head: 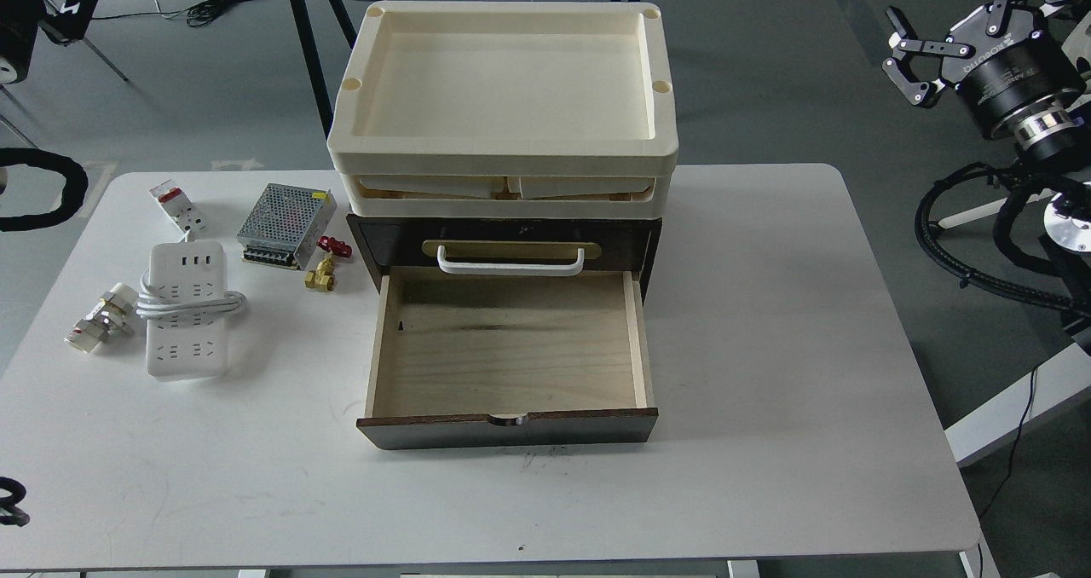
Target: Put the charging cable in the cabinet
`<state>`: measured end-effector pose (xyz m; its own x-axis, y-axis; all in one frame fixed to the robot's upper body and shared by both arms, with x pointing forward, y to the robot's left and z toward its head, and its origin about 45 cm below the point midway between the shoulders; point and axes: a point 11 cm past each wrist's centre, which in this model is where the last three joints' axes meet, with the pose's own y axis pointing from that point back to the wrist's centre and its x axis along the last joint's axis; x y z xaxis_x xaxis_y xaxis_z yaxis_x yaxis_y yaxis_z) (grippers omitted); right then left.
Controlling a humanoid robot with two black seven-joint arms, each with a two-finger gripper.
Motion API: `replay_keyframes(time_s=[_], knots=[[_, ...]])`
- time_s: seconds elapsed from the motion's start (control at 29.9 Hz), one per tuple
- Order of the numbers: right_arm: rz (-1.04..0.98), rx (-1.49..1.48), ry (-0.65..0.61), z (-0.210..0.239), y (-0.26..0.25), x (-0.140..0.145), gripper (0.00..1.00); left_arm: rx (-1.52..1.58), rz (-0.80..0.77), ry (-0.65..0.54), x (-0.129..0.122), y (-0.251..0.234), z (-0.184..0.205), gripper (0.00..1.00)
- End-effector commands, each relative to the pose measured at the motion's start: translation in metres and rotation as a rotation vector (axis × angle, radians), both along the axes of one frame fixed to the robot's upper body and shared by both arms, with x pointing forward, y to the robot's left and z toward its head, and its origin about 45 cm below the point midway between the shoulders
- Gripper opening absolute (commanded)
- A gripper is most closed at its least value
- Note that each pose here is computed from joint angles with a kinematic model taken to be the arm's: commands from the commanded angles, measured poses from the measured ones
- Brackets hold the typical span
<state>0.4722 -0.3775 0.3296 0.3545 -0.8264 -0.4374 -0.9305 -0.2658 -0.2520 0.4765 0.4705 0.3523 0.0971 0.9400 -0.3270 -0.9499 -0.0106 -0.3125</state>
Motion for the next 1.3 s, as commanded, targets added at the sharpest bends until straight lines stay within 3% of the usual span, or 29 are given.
replay_keyframes(time_s=[0.0,0.53,0.7,0.84,0.94,1.14,1.27], knots=[[0.002,-0.001,-0.003,0.001,0.001,0.001,1.00,0.000,-0.001,-0.001,0.000,0.000,0.000,1.00],[-0.006,-0.001,0.008,-0.004,-0.003,-0.002,1.00,-0.325,0.043,-0.183,0.007,-0.007,0.019,1.00],[-0.013,-0.007,0.005,-0.001,-0.008,-0.003,1.00,-0.372,0.000,-0.288,0.000,-0.004,0.057,1.00],[-0.017,-0.007,0.008,-0.003,-0.009,-0.003,1.00,-0.206,-0.085,-0.381,-0.027,0.005,0.127,1.00],[-0.020,-0.007,0.017,-0.007,-0.010,-0.005,1.00,0.034,-0.152,-0.356,-0.040,-0.008,0.151,1.00],[-0.023,-0.006,0.040,-0.019,-0.013,-0.009,1.00,0.662,-0.307,-0.285,-0.071,-0.055,0.174,1.00],[-0.032,0.000,0.052,-0.025,-0.016,-0.013,1.00,1.018,-0.422,-0.195,-0.099,-0.079,0.153,1.00]])
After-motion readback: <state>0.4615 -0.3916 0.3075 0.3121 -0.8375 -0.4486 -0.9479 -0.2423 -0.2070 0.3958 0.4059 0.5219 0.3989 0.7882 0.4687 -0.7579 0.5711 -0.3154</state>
